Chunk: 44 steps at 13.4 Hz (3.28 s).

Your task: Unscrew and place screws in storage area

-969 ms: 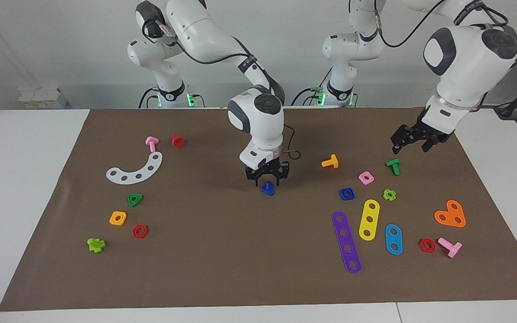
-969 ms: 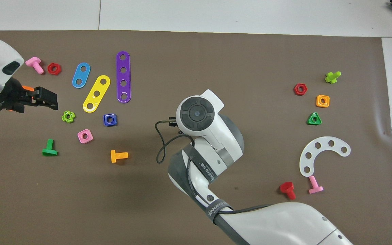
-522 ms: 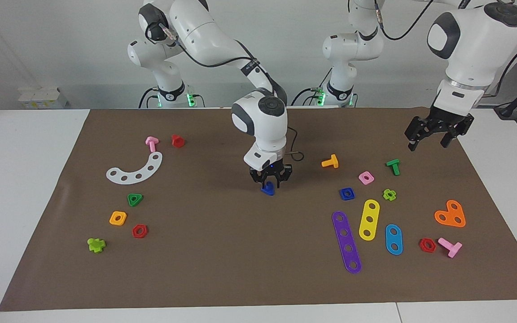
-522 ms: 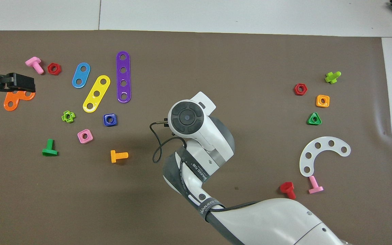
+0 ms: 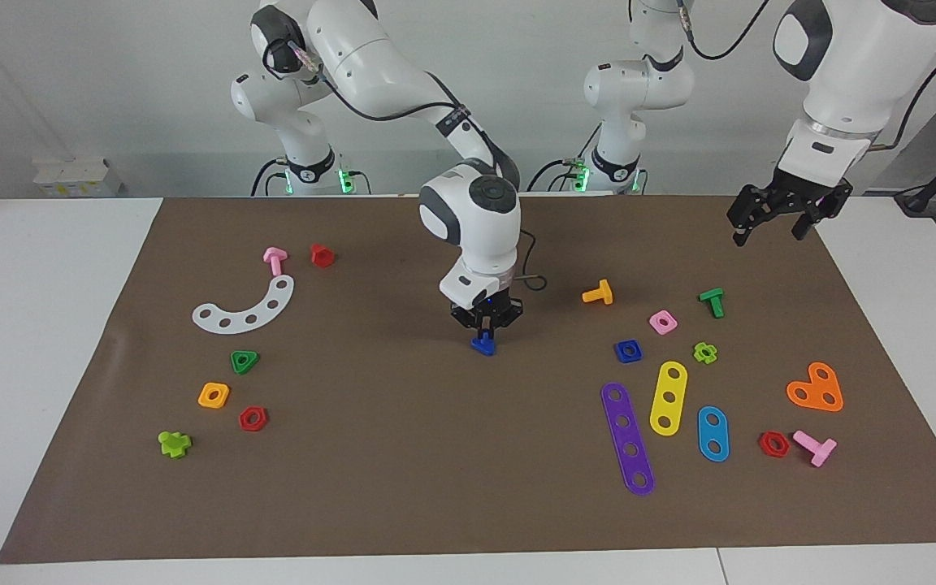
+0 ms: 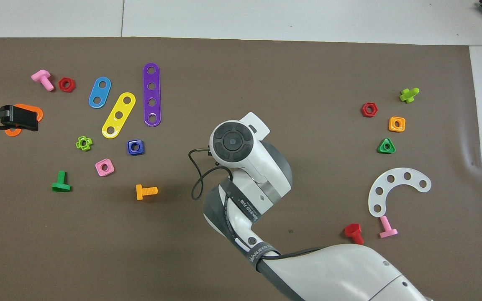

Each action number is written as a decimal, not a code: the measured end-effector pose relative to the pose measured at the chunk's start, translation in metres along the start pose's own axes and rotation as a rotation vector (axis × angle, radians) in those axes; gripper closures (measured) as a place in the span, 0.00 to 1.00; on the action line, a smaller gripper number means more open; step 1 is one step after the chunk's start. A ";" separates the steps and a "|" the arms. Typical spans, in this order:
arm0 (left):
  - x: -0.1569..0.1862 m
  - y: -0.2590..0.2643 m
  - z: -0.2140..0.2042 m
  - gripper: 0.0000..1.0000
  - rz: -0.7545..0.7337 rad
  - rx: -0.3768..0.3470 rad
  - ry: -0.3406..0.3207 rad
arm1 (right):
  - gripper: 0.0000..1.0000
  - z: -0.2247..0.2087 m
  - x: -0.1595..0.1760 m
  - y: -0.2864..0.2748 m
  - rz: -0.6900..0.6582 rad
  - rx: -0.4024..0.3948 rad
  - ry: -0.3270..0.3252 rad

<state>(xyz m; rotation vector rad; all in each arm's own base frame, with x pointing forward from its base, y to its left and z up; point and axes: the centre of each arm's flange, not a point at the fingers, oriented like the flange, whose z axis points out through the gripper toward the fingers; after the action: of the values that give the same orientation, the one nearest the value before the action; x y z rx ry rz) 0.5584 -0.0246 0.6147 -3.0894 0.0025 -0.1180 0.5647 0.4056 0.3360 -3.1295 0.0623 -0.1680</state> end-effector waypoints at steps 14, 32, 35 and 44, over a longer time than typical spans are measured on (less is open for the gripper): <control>-0.008 0.001 -0.029 0.00 0.000 -0.004 -0.020 | 0.81 -0.022 0.053 0.247 -0.162 -0.057 -0.049; -0.025 0.010 -0.011 0.00 0.005 -0.052 -0.021 | 0.42 -0.002 0.046 0.328 -0.017 -0.027 -0.077; -0.025 0.003 -0.011 0.00 -0.009 -0.053 -0.020 | 0.07 -0.046 0.044 0.334 -0.006 -0.029 -0.061; -0.025 -0.005 -0.011 0.00 -0.023 -0.053 -0.020 | 0.01 -0.211 0.044 0.370 0.062 -0.034 -0.010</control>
<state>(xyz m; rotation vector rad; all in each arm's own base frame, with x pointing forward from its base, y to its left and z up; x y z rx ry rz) 0.5327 -0.0200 0.6238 -3.1438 -0.0316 -0.0891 0.5710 0.0329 0.5475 -3.1568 0.1639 -0.1526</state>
